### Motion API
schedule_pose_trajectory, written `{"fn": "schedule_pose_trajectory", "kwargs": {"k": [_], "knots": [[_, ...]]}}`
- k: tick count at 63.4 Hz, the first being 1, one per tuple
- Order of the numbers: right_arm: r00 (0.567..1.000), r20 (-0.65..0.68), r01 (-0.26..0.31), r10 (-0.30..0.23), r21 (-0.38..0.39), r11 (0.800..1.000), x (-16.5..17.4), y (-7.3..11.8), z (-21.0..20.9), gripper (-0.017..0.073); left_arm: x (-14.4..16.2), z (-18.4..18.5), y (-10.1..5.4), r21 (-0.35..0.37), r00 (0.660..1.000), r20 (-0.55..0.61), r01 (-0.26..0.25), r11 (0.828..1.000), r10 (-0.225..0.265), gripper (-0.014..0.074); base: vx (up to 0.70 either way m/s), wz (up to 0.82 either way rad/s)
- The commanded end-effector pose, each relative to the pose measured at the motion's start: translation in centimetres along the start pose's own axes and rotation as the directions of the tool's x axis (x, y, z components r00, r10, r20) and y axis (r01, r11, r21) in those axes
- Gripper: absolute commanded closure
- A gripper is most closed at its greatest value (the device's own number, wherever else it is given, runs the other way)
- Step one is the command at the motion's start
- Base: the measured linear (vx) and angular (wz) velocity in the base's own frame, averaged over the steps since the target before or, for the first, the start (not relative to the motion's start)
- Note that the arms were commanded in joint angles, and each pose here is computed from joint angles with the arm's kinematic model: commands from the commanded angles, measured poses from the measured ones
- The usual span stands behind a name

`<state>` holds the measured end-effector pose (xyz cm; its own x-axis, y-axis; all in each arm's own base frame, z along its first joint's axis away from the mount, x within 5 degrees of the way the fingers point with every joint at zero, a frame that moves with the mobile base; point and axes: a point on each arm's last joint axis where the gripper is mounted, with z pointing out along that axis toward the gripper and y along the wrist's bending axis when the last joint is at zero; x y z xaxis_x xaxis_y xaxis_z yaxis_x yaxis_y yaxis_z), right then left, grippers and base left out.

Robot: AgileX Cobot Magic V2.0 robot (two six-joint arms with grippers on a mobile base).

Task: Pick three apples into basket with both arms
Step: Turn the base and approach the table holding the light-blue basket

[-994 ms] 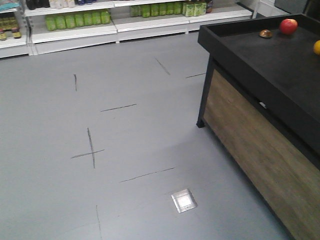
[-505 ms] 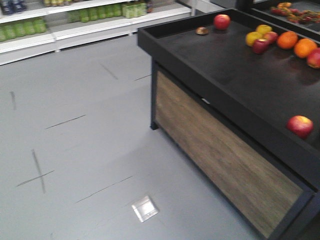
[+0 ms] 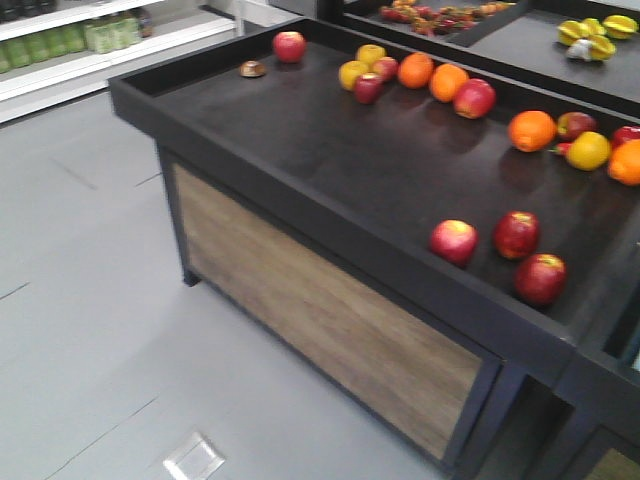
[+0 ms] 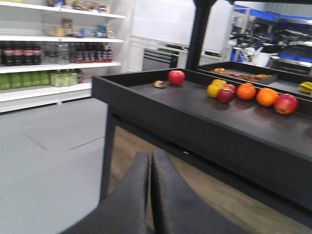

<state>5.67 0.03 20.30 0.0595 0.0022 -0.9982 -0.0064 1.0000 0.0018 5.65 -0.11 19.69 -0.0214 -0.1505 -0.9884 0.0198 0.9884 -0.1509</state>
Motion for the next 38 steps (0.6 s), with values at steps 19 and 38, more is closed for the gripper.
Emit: {"fn": "schedule_pose_trajectory", "kwargs": {"k": [19, 38], "knots": [[0.997, 0.072, 0.000, 0.000, 0.001, 1.000, -0.30, 0.01, -0.07, 0.0568, -0.02, -0.03, -0.06, 0.017, 0.998, 0.067, 0.011, 1.000, -0.012, 0.0600, 0.12, -0.48], [0.997, 0.072, 0.000, 0.000, 0.001, 1.000, -0.30, 0.01, -0.07, 0.0568, -0.02, -0.03, -0.06, 0.017, 0.998, 0.067, 0.011, 1.000, -0.012, 0.0600, 0.11, -0.53]]}}
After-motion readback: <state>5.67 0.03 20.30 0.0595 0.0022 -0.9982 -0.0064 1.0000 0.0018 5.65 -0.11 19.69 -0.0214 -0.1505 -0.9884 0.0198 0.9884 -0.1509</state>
